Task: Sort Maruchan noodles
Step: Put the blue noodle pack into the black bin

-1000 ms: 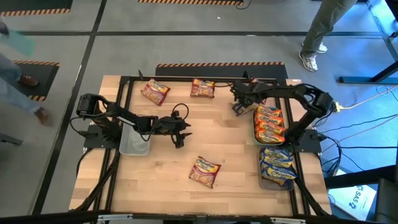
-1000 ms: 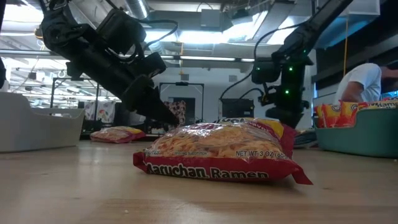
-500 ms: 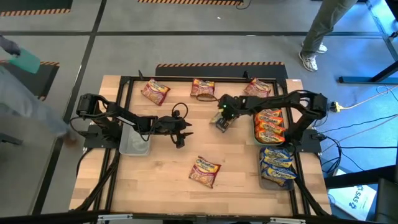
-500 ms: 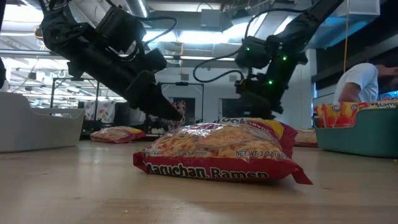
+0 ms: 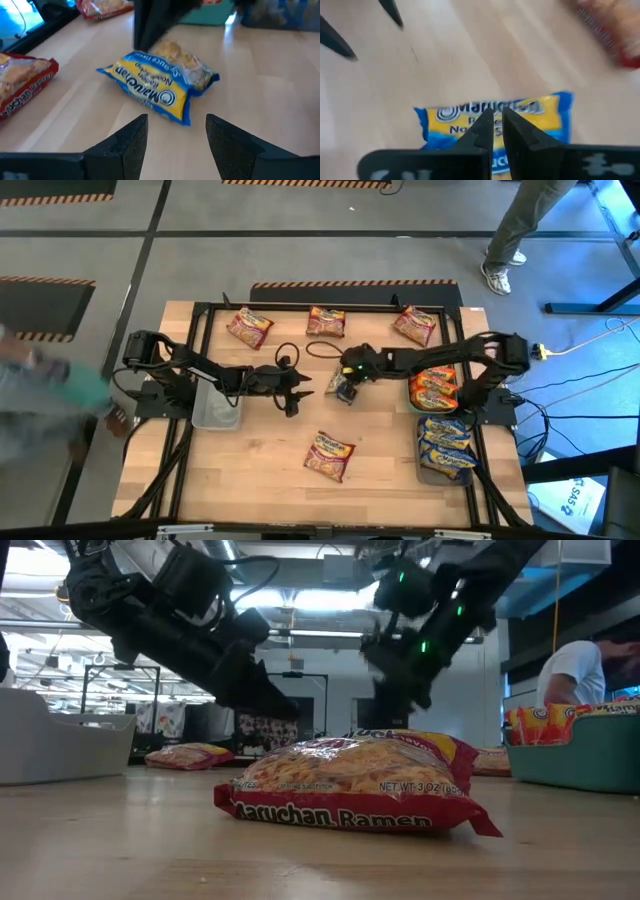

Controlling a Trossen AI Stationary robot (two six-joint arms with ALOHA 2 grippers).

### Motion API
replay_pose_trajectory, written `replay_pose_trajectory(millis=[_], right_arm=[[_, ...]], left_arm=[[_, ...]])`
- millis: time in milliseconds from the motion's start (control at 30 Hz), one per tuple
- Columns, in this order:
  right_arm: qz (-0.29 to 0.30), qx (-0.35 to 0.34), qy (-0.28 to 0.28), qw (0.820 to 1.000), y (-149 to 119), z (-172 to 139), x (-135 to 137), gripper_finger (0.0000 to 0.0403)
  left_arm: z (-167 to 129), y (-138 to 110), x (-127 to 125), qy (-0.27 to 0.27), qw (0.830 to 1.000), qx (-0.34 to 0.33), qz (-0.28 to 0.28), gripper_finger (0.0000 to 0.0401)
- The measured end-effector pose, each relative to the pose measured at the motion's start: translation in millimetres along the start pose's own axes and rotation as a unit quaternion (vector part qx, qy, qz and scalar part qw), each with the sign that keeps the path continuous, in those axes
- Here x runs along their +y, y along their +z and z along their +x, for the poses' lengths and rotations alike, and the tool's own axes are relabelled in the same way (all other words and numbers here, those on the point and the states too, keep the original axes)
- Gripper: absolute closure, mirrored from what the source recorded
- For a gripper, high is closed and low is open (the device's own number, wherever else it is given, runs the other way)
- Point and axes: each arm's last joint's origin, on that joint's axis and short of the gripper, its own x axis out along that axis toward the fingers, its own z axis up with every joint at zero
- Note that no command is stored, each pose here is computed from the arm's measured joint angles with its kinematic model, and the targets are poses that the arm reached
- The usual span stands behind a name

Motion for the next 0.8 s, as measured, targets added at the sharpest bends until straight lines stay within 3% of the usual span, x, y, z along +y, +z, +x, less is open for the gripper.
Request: replay_pose_trajectory(millis=[200, 333, 533, 667, 800], right_arm=[[0.021, 0.004, -0.021, 1.0, 7, -41, -14, 0.0377], [0.053, 0.042, -0.036, 0.997, 5, -50, -34, 0.0361], [0.078, 0.091, -0.049, 0.992, -1, -44, -56, 0.0255], [0.083, 0.093, -0.017, 0.992, 1, -43, -64, 0.0174], [0.094, 0.083, 0.022, 0.992, 5, -42, -72, 0.0119]], left_arm=[[0, 3, -3, -0.02, 1.0, -0.015, -0.003, 0.0206], [7, 2, -6, -0.024, 0.999, -0.021, -0.002, 0.0206], [34, -1, -12, -0.023, 1.0, 0.004, 0.002, 0.0206], [52, -4, -17, -0.04, 0.999, 0.021, 0.003, 0.0206], [59, -2, -18, -0.038, 0.998, 0.056, 0.008, 0.0206]])
